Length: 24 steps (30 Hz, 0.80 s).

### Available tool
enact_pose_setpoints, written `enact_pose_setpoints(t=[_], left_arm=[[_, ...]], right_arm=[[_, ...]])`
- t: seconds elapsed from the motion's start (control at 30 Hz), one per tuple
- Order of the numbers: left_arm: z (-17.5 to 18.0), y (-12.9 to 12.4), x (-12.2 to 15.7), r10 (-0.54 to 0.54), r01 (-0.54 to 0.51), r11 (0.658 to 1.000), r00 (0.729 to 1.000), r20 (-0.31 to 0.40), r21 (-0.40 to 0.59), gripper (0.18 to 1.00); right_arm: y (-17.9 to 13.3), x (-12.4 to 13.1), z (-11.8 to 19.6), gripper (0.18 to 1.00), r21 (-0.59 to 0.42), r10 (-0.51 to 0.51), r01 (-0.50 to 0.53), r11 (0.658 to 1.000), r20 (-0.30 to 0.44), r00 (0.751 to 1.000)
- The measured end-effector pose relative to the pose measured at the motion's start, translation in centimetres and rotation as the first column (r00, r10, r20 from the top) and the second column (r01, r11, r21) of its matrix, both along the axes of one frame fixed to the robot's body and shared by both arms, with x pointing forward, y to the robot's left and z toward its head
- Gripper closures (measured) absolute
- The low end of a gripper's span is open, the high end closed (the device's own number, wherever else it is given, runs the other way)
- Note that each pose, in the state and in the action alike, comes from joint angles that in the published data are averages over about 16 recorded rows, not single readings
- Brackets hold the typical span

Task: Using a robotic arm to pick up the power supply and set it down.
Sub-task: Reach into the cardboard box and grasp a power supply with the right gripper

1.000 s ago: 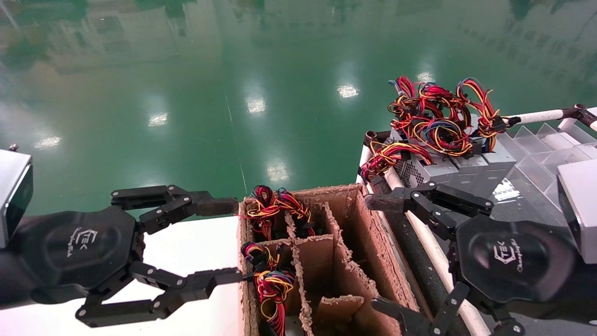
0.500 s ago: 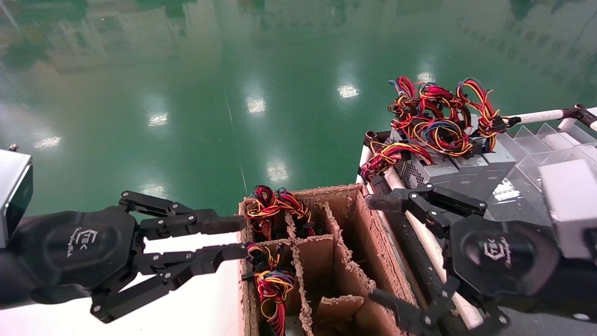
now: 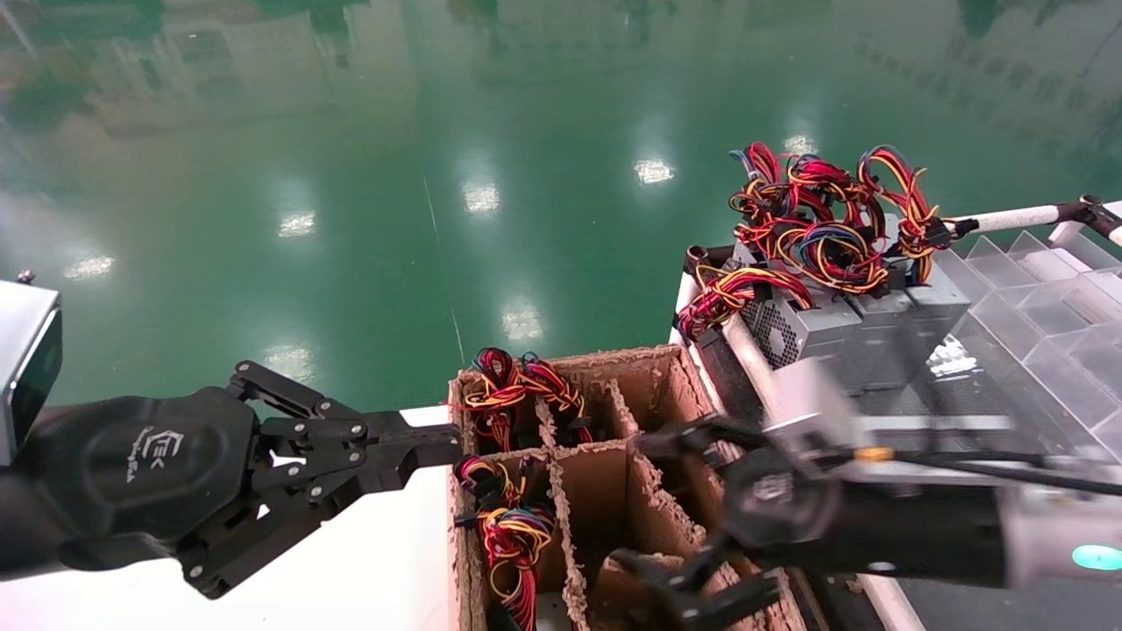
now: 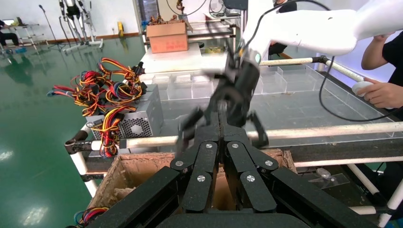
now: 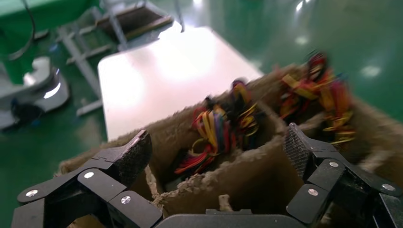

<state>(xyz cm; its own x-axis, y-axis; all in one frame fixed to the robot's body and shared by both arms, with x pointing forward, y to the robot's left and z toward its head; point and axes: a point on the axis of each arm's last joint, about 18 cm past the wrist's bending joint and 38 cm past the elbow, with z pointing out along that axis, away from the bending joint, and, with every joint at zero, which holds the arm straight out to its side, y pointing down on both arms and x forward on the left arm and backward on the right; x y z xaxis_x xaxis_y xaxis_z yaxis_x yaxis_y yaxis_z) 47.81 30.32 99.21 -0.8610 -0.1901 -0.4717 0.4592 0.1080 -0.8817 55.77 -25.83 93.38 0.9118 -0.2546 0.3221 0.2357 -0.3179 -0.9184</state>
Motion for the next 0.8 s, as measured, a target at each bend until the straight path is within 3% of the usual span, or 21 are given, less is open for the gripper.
enact_pose_setpoints(t=[0.37, 0.8], left_arm=[[0.0, 0.0, 0.0, 0.000, 0.000, 1.000, 1.000, 0.000, 0.000, 0.989], [0.0, 0.0, 0.0, 0.000, 0.000, 1.000, 1.000, 0.000, 0.000, 0.915]], right_arm=[[5.2, 3.5, -2.2, 0.178, -0.110, -0.004, -0.001, 0.994, -0.044, 0.999], [7.7, 5.7, -3.6, 0.199, -0.120, -0.010, -0.001, 0.993, -0.088, 0.996]])
